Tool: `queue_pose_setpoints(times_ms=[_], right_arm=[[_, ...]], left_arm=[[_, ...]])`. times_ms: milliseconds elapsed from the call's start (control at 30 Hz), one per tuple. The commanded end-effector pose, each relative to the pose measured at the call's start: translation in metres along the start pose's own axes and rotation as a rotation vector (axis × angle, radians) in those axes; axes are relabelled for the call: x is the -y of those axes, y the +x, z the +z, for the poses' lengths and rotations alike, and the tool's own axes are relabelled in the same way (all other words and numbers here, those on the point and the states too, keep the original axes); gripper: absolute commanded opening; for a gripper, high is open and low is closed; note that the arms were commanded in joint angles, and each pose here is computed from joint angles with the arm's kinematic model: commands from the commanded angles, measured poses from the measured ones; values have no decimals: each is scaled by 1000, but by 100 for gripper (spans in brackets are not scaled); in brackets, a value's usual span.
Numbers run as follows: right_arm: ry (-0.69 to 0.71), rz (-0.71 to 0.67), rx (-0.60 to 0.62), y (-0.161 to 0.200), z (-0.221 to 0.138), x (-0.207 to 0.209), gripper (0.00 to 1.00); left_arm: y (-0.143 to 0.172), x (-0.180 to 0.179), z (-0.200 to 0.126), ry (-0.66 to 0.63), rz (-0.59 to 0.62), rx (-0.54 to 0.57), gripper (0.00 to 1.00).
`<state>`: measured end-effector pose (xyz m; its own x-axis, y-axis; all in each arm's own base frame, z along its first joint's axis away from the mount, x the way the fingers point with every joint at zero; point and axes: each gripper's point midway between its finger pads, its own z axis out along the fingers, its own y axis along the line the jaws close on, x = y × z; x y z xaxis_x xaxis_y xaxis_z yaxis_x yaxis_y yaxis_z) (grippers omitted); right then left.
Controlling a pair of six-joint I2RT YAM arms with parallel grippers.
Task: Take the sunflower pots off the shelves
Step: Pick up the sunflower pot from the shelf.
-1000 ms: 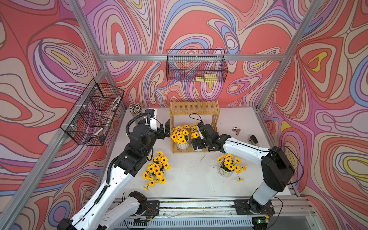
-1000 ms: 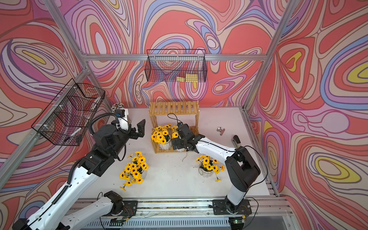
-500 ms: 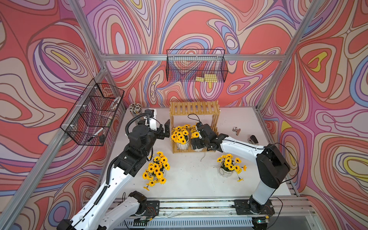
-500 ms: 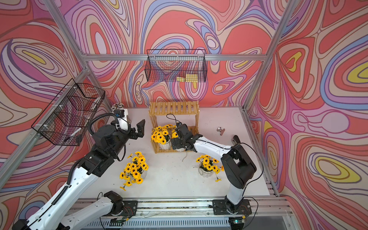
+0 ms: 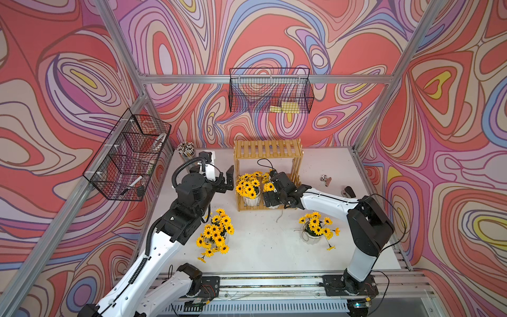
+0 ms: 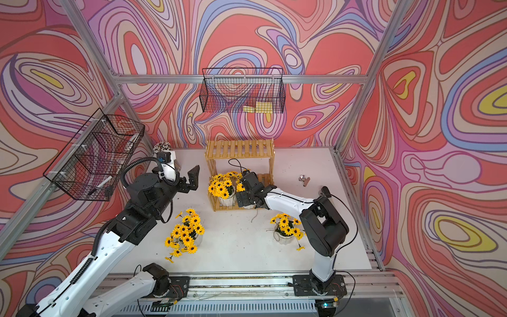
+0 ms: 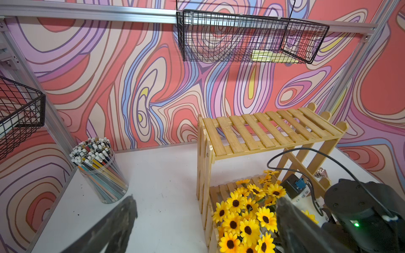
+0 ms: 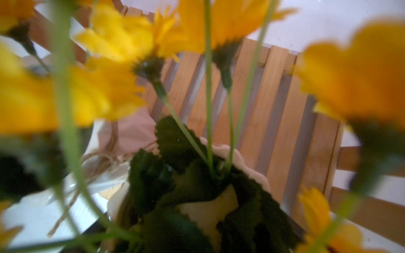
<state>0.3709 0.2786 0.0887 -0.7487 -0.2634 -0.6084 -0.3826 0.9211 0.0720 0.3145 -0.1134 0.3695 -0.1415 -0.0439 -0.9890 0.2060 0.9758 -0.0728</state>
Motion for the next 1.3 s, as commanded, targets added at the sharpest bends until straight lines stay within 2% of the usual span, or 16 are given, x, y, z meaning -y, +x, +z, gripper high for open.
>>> queue_pose_setpoints(times_ms=[0,233,367,600,967,1267], right_arm=[[-9,-14,5,-5,2,-6,93],[2,-27,14,-8,-3,-3,84],[8,-33,32,-13,-10,-2,73],[9,-41,85,-26,-30,-1,60],[-14,-47,138,-35,-56,-1,54],[-85,-68,178,-32,-85,-13,51]], left_arm=[[-6,-2,-3,-1,-9,33,100],[-7,-2,-3,-1,-10,35,100],[-7,-2,-3,0,-11,36,100],[-8,-2,-5,1,-13,43,100],[-9,-3,-7,1,-17,47,100],[-10,-3,-9,5,-22,51,100]])
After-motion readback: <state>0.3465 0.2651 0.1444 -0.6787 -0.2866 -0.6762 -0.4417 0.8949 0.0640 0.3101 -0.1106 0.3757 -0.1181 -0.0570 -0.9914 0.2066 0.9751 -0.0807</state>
